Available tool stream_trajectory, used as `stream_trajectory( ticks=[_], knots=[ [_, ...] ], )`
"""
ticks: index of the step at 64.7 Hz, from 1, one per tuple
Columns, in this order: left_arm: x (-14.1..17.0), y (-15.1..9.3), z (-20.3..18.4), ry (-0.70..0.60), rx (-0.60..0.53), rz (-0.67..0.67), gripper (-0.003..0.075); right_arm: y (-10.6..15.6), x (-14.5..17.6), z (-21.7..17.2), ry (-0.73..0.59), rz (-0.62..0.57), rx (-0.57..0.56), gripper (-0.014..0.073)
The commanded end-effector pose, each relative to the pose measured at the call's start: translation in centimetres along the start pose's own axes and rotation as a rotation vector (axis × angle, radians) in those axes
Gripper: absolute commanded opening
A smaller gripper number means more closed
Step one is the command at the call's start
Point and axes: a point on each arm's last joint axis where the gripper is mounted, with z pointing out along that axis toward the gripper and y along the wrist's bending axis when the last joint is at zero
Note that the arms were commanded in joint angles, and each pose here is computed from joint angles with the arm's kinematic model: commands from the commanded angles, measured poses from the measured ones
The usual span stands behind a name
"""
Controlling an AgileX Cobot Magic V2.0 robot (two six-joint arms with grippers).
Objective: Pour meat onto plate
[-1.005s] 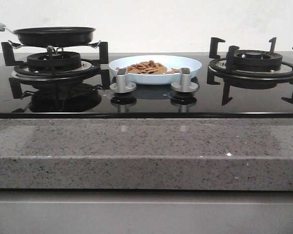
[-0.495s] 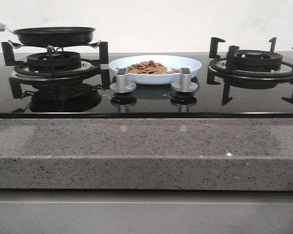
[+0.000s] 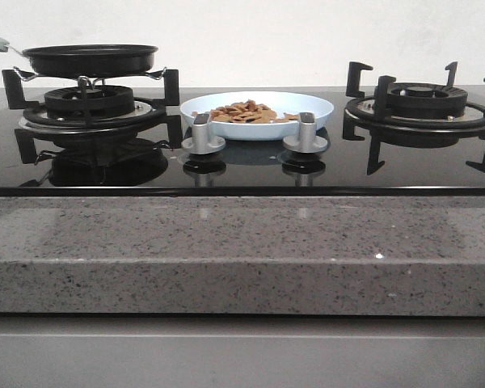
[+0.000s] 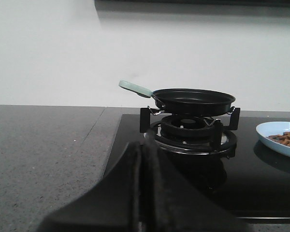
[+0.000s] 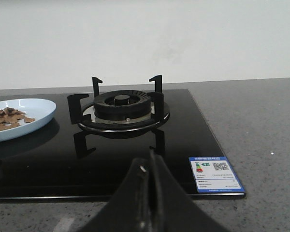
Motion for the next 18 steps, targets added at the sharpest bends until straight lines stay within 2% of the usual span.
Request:
stream_trajectory(
  ticks=[1,18],
  knots=[
    [-0.69,-0.01,-0.19,-0.096,0.006,-0.016,-0.002,0.05,-0.75,-0.15,-0.075,-0.015,-0.002,-0.0115],
    [-0.69,-0.01,-0.19,-0.096,0.006,-0.016,-0.002,-0.01,-0.18,-0.13,-0.013,-0.015,0.004,-0.0115]
  ],
)
